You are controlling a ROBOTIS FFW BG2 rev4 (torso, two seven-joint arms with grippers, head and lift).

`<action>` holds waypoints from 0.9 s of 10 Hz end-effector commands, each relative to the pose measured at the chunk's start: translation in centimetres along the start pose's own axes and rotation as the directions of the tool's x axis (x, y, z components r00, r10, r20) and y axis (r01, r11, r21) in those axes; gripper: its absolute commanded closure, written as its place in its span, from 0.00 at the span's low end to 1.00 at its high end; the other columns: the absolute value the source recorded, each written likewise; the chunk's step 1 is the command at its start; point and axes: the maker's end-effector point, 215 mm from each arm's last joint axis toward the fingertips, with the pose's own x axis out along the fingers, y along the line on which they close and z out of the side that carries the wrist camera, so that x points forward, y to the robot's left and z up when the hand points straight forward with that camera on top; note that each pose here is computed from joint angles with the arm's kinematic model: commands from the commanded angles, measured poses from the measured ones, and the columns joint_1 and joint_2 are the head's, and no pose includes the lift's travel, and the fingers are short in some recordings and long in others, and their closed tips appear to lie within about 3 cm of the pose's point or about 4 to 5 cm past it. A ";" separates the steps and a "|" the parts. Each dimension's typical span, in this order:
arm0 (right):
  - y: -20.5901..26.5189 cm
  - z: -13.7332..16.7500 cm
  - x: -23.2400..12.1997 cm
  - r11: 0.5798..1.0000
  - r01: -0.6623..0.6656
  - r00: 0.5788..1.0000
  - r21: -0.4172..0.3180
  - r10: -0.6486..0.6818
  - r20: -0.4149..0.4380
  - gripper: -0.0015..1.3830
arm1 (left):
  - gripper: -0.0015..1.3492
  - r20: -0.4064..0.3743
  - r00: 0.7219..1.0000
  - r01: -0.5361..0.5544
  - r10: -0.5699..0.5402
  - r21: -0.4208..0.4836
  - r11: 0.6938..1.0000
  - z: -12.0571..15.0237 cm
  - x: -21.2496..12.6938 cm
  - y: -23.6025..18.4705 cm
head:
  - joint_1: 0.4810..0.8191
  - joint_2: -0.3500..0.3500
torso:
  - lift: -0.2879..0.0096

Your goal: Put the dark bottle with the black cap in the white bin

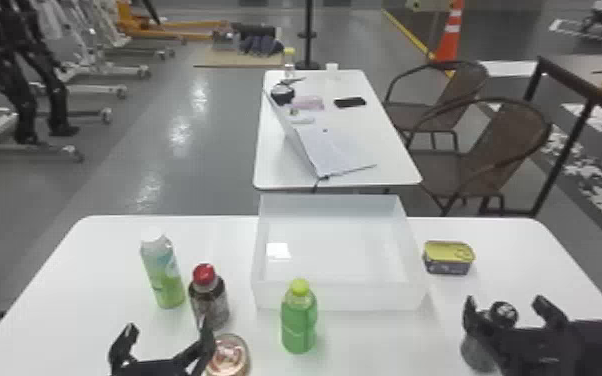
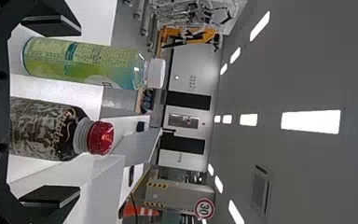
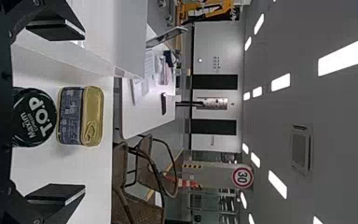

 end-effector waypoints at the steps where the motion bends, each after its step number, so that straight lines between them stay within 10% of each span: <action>1: -0.1 -0.9 0.2 1.000 -0.004 1.000 0.002 0.004 -0.021 0.10 | 0.08 0.001 1.000 0.000 0.000 -0.004 1.000 -0.1 0.0 0.0 | 0.20 0.50 | 0.63; 9: -0.6 -5.2 -0.6 1.000 -0.024 0.991 0.017 0.026 -0.129 0.19 | 0.08 0.000 1.000 0.013 -0.013 0.015 1.000 -0.3 -0.1 1.2 | 0.20 0.50 | 0.63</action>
